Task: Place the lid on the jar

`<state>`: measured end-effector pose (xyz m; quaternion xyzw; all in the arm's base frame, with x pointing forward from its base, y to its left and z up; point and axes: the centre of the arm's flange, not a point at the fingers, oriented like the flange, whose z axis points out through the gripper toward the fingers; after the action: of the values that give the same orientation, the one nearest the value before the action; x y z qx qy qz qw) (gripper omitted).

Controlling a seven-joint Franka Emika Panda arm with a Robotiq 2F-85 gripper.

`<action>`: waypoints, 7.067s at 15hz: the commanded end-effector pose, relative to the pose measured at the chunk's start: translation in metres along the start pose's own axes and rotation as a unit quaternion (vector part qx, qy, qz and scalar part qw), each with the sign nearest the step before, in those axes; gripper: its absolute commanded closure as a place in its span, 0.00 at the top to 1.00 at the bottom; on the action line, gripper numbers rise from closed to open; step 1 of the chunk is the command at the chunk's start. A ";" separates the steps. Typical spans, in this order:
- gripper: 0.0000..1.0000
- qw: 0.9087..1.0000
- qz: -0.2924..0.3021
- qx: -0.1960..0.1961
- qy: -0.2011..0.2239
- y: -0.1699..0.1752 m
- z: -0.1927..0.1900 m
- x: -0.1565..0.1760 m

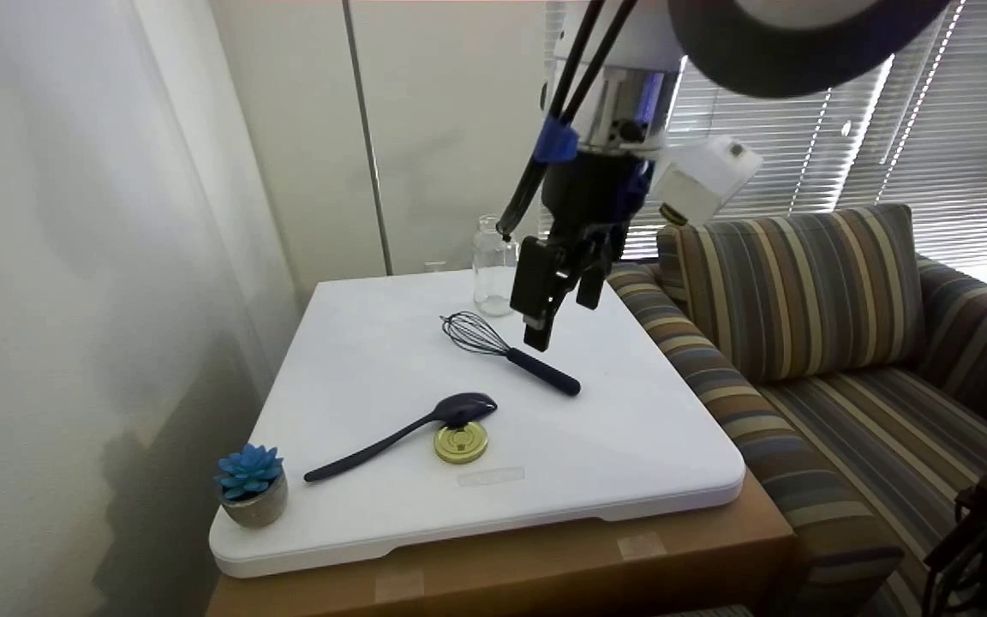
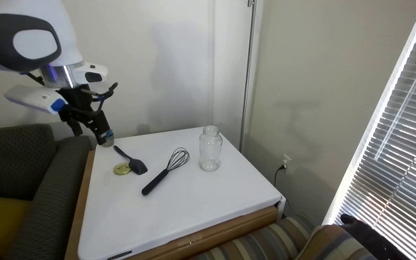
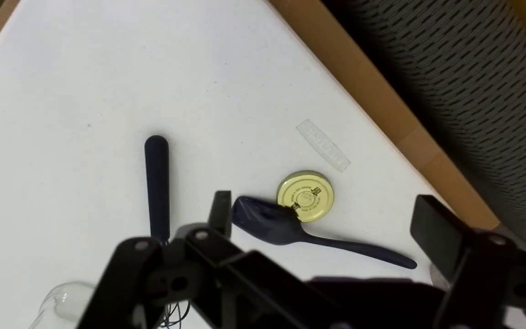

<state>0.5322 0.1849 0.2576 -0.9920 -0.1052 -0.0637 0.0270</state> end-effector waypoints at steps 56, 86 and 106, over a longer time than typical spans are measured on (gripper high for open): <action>0.47 0.991 0.010 -0.033 -0.127 -0.026 0.203 0.117; 0.72 0.996 0.061 -0.047 -0.054 0.081 0.039 0.197; 0.47 0.987 0.127 -0.082 -0.058 0.174 0.006 0.283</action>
<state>0.7935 0.0854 0.2743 -0.9988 0.0105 -0.0142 -0.0457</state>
